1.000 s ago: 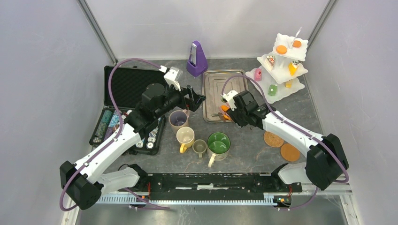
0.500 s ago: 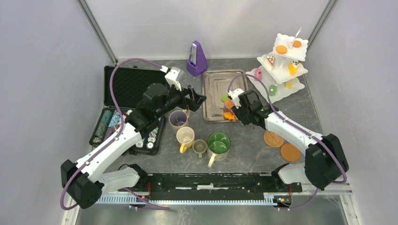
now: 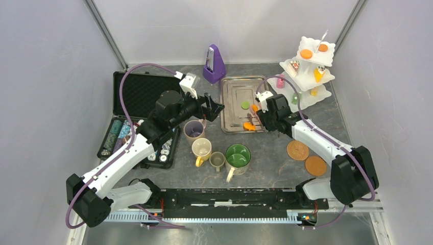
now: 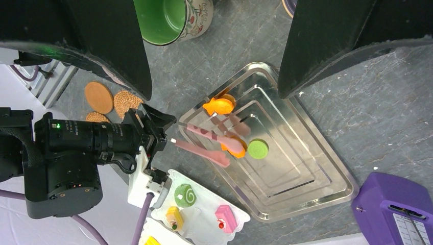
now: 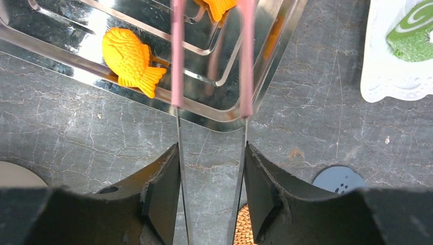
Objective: Serve the afternoon tea
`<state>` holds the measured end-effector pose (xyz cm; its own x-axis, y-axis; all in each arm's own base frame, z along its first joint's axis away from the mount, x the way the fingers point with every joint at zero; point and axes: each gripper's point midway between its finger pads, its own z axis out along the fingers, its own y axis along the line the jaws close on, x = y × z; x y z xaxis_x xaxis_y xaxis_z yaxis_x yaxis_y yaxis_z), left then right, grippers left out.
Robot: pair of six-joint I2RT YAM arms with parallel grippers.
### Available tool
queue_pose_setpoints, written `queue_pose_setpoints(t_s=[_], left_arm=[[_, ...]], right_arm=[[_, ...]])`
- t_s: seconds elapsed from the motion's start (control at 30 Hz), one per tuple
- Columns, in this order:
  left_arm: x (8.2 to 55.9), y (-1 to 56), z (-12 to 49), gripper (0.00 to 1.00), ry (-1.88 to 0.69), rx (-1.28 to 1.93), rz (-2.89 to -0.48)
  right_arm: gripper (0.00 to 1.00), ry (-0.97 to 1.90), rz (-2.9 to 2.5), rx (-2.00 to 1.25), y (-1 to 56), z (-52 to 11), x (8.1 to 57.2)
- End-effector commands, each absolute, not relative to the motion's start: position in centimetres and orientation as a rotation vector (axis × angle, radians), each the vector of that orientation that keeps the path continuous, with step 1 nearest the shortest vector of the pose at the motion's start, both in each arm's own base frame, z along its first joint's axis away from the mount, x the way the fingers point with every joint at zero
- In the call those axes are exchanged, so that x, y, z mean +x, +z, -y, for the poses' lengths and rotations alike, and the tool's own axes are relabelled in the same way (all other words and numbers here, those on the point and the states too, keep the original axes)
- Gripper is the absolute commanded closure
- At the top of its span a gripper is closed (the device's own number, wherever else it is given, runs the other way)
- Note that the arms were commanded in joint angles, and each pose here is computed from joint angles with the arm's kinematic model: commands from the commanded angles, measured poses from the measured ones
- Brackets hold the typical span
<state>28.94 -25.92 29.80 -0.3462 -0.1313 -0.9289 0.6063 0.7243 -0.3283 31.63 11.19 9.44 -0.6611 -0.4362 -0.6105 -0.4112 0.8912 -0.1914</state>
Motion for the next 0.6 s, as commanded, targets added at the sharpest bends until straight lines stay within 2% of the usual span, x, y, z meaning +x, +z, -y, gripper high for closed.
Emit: queue_pose_setpoints(t_s=[0.0, 0.1, 0.37, 0.57], left_arm=[[28.9, 31.5, 26.1, 0.01, -0.785, 0.423, -1.705], [28.9, 31.6, 26.1, 0.02, -0.785, 0.422, -1.701], [28.8, 31.7, 26.1, 0.02, -0.788, 0.423, -1.698], [28.7, 31.7, 26.1, 0.02, -0.79, 0.423, -1.697]], right_arm=[[0.47, -0.007, -2.329, -0.58, 10.2, -12.0, 32.8], [0.44, -0.011, -2.335, -0.58, 9.8, -11.9, 33.0], [0.44, 0.025, -2.355, -0.557, 8.4, -11.6, 33.0], [0.54, 0.057, -2.381, -0.549, 7.7, -11.8, 32.6]])
